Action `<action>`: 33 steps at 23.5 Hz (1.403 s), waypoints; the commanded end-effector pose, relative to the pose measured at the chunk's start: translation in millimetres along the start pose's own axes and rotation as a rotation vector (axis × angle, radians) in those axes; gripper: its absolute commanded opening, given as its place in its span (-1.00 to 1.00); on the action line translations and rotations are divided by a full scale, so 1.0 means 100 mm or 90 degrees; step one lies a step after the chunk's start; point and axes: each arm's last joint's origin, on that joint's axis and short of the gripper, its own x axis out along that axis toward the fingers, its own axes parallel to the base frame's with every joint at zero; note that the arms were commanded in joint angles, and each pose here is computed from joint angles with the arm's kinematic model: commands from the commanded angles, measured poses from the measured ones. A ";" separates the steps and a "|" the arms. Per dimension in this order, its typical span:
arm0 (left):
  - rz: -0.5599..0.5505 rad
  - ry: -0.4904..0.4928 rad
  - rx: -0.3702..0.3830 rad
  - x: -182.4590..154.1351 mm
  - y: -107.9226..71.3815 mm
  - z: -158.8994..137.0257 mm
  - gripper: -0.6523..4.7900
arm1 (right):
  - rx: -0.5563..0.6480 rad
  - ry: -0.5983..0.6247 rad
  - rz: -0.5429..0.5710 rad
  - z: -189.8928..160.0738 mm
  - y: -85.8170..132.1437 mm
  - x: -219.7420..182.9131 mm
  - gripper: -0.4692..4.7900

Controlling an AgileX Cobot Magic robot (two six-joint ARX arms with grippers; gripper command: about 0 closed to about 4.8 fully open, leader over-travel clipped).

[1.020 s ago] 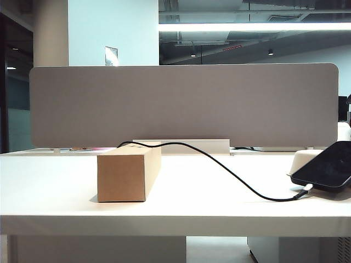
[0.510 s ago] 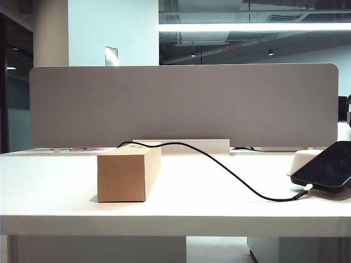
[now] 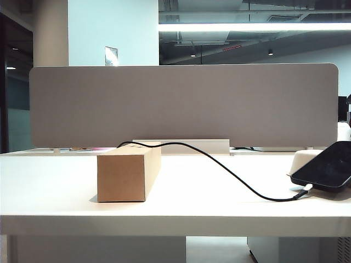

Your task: Pick up the charging cable and the phone, plug the charging cable into the charging port on the phone, and finally place them back on the table.

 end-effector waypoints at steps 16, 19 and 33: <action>0.002 0.037 -0.001 0.00 0.00 -0.05 -0.78 | 0.000 -0.004 -0.001 -0.01 0.00 0.00 -0.82; 0.002 0.037 -0.001 0.00 0.00 -0.05 -0.78 | 0.000 -0.004 -0.001 -0.01 0.00 0.00 -0.82; 0.002 0.037 -0.001 0.00 0.00 -0.05 -0.78 | 0.000 -0.004 -0.001 -0.01 0.00 0.00 -0.82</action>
